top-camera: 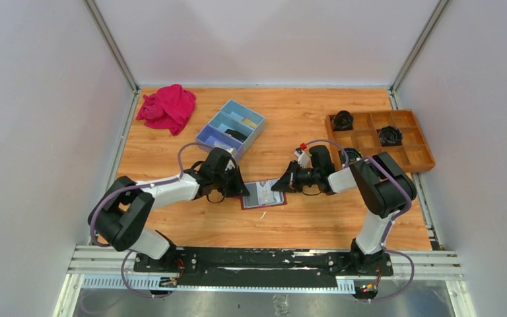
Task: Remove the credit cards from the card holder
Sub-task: Remove the credit card from the card holder.
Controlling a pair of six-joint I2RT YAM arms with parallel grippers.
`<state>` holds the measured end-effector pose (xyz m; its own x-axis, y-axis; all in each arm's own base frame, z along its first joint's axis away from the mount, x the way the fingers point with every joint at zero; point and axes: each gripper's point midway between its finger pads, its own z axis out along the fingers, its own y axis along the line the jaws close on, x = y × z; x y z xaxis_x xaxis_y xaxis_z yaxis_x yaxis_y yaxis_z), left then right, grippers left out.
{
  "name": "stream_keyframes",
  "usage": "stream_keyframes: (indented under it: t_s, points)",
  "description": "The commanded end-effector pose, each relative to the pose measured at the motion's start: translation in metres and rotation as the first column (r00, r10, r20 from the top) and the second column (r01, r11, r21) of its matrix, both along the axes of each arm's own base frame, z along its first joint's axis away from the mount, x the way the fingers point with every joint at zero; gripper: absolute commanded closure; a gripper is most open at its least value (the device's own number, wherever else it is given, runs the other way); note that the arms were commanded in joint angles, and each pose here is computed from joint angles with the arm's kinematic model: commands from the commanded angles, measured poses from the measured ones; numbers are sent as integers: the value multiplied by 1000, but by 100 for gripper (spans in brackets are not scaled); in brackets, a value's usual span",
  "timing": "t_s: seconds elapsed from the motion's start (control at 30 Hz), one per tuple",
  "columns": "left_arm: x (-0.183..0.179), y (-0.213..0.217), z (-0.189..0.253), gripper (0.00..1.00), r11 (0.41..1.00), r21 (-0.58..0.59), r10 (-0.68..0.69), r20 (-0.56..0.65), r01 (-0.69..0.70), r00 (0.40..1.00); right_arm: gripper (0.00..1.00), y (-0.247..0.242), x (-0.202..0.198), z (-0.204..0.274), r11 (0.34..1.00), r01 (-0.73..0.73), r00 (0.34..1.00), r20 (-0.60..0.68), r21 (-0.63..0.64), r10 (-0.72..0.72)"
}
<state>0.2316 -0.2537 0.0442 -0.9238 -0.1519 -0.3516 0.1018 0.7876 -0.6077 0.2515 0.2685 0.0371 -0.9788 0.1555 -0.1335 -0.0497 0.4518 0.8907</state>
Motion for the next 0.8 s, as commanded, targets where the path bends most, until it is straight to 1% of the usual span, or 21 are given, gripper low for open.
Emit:
stream_keyframes:
  t_s: [0.0,0.1,0.13,0.2,0.27,0.33,0.6,0.77]
  points:
    - [-3,-11,-6,87,1000,-9,-29,-26,29,999,100,-1,5,1,1000,0,1000,4,17,0]
    - [-2,-11,-13,87,999,10,-33,-34,33,999,99,-1,4,2,1000,-3,1000,5,22,3]
    - [-2,-11,-16,87,999,17,-33,-42,34,999,95,0,4,2,1000,-4,1000,5,27,4]
    - [-4,-10,-24,87,999,28,-39,-61,41,997,83,0,3,3,1000,-4,1000,5,31,4]
    - [-5,-9,-29,88,998,39,-41,-73,44,997,74,0,3,2,999,-6,1000,5,34,5]
    - [-6,-8,-32,88,998,47,-40,-80,43,996,71,1,3,2,999,-9,1000,5,38,8]
    - [-7,-5,-36,89,997,59,-34,-84,39,996,69,4,0,1,998,-15,1000,-2,58,15]
    - [-7,-5,-38,89,997,65,-35,-86,41,996,71,8,-5,0,997,-35,999,-5,67,35]
